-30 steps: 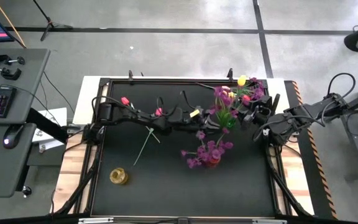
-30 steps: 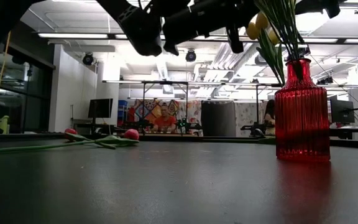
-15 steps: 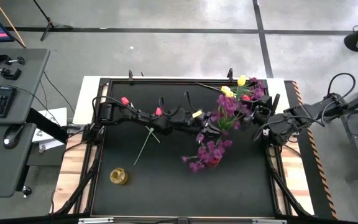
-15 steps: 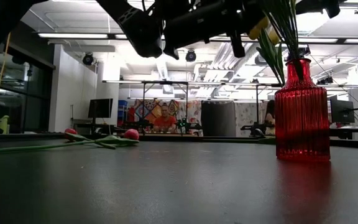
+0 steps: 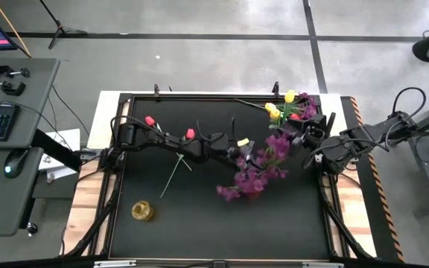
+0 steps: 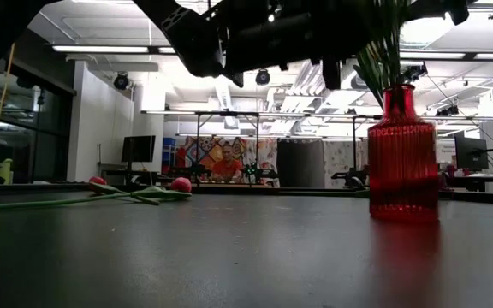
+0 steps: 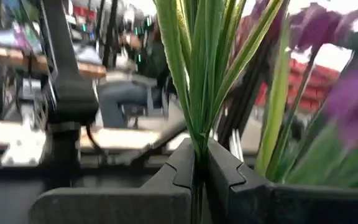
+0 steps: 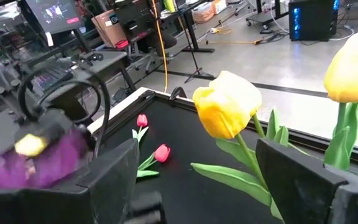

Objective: Sort flowers into vase by color
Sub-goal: Put the left purple flowers into the red flower vase, then put the bottom right pink tulip into the yellow flower vase

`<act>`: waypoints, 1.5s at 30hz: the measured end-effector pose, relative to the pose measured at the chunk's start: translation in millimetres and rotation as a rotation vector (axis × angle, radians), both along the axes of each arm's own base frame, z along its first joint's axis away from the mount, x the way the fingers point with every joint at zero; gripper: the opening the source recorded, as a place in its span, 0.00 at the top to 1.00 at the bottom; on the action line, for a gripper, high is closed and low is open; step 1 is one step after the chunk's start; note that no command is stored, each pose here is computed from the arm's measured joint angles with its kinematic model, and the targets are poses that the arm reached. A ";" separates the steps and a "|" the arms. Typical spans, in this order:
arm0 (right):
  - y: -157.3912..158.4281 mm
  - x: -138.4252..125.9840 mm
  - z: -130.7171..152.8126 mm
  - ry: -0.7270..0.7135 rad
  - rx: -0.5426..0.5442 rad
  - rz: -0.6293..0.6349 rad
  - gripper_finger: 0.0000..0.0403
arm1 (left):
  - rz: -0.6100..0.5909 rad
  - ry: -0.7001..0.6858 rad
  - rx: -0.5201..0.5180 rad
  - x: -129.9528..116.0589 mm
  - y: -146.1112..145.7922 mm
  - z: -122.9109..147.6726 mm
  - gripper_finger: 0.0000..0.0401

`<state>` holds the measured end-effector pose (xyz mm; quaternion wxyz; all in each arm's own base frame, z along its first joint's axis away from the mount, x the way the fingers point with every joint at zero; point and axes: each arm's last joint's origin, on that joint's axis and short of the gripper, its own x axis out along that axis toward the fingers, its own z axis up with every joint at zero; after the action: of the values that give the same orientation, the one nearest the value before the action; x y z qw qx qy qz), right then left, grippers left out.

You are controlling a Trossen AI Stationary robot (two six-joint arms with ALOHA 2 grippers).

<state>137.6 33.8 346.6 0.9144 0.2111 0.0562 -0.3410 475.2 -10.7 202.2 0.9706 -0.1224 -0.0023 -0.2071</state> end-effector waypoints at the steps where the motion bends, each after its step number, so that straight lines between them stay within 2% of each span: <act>1: -0.1 -0.1 0.1 -0.002 -0.003 -0.006 0.23 | -0.009 0.023 0.012 0.0 -1.3 -2.7 0.99; 6: -0.4 -0.3 0.1 -0.002 -0.009 -0.016 0.23 | -0.026 0.052 0.082 -0.3 -7.1 -8.5 0.98; 16: -0.5 -0.5 -0.1 0.001 -0.010 -0.016 0.23 | -0.015 0.104 0.125 -0.5 -7.7 -15.1 0.95; 19: -0.5 -0.5 -0.2 0.002 -0.010 -0.016 0.23 | -0.015 0.121 0.124 -0.7 -6.3 -16.6 0.90; 24: -0.5 -0.5 -0.2 0.003 -0.011 -0.016 0.23 | -0.036 0.159 0.106 -2.1 -4.1 -16.4 0.75; 32: -0.5 -0.5 -0.3 0.003 -0.011 -0.015 0.23 | -0.009 0.255 0.126 -13.6 14.4 4.6 0.53; 37: -0.5 -0.6 -0.3 0.003 -0.010 -0.015 0.23 | 0.010 0.345 0.157 -25.3 28.4 16.3 0.48; 45: -0.5 -0.5 -0.3 0.003 -0.010 -0.015 0.23 | 0.050 0.445 0.186 -47.9 52.6 39.8 0.48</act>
<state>137.1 33.3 346.3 0.9128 0.2063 0.0543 -0.3482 427.4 41.9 242.0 0.9591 -0.0751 0.2278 -0.1501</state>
